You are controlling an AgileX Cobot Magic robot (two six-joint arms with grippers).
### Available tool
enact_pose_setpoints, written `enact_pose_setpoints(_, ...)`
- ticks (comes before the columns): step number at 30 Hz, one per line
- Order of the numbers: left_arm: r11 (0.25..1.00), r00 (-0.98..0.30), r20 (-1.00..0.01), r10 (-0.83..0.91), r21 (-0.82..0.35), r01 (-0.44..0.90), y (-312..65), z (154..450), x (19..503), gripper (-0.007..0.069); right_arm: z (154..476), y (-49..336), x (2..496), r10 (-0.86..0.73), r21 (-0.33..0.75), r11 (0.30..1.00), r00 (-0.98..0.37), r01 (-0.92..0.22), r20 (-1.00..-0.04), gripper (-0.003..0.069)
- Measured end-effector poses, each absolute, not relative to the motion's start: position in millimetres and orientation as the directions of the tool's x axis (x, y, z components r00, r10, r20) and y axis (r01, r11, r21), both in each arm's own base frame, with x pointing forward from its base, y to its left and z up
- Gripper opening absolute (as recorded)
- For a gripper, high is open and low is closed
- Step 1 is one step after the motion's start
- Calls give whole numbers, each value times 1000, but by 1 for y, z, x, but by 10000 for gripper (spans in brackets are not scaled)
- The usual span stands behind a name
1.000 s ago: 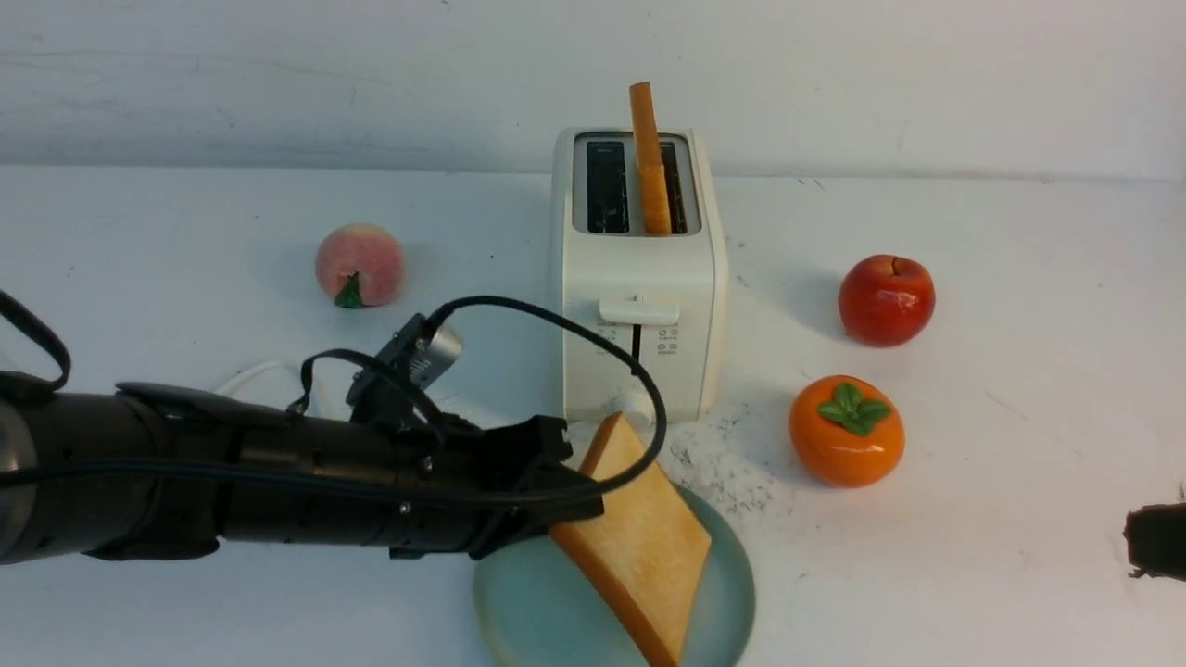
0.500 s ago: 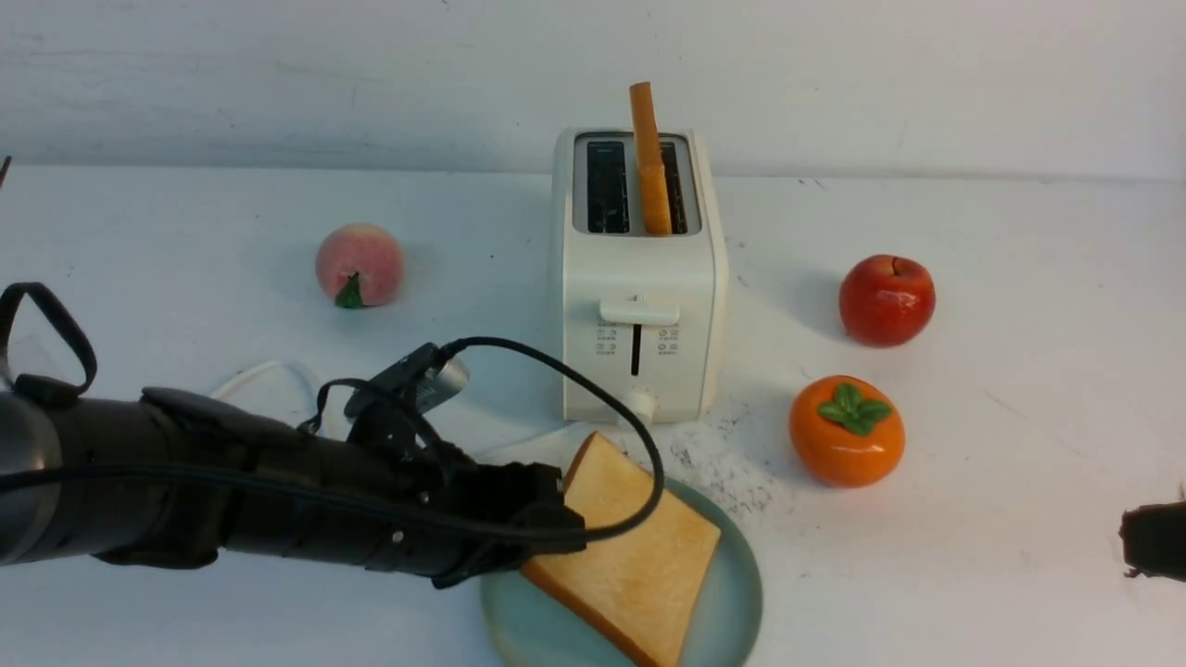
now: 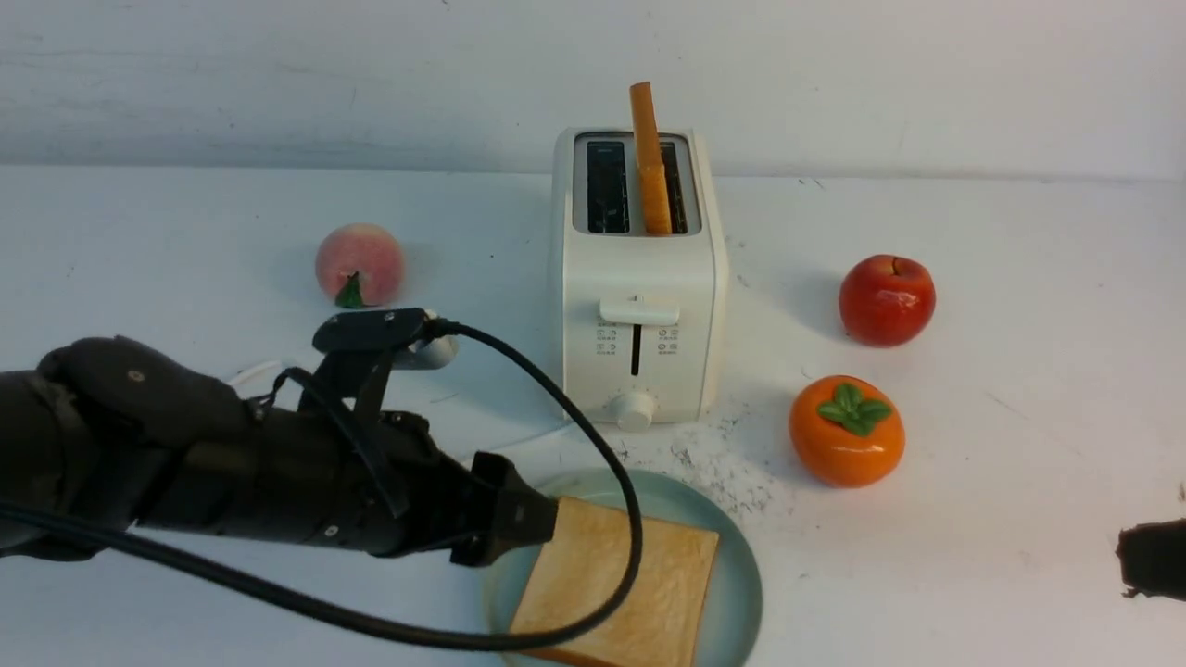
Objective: Take toasted bread from bread machine on white table place on plate.
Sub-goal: 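Grasp the toast slice in the toaster and pull it up out of the slot with the right gripper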
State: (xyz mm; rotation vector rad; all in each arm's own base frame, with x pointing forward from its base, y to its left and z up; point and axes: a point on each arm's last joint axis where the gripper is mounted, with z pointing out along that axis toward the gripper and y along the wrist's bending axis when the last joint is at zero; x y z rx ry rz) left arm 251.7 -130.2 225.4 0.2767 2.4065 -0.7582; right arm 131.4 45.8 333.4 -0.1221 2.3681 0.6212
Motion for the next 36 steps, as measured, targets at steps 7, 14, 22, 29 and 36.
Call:
enact_pose_setpoints(7,839,-719,-695,-17,-401,368,-114,273,226,83,350,45,146,77,369,890,-710,-267,-700,50)
enact_pose_setpoints(14,864,-652,-753,-88,-383,326,-93,313,190,-14,373,58,196,27,360,874,-705,-328,-708,50)
enact_pose_setpoints(22,891,-597,-783,-177,-385,241,-70,337,157,-14,375,117,272,-85,324,840,-695,-435,-713,62)
enact_pose_setpoints(29,905,-547,-802,-238,-387,175,-54,349,132,-14,370,157,339,-72,282,861,-650,-424,-757,192)
enact_pose_setpoints(36,933,-578,-792,-197,-332,137,-47,345,125,-14,359,189,387,-75,236,863,-576,-447,-814,414)
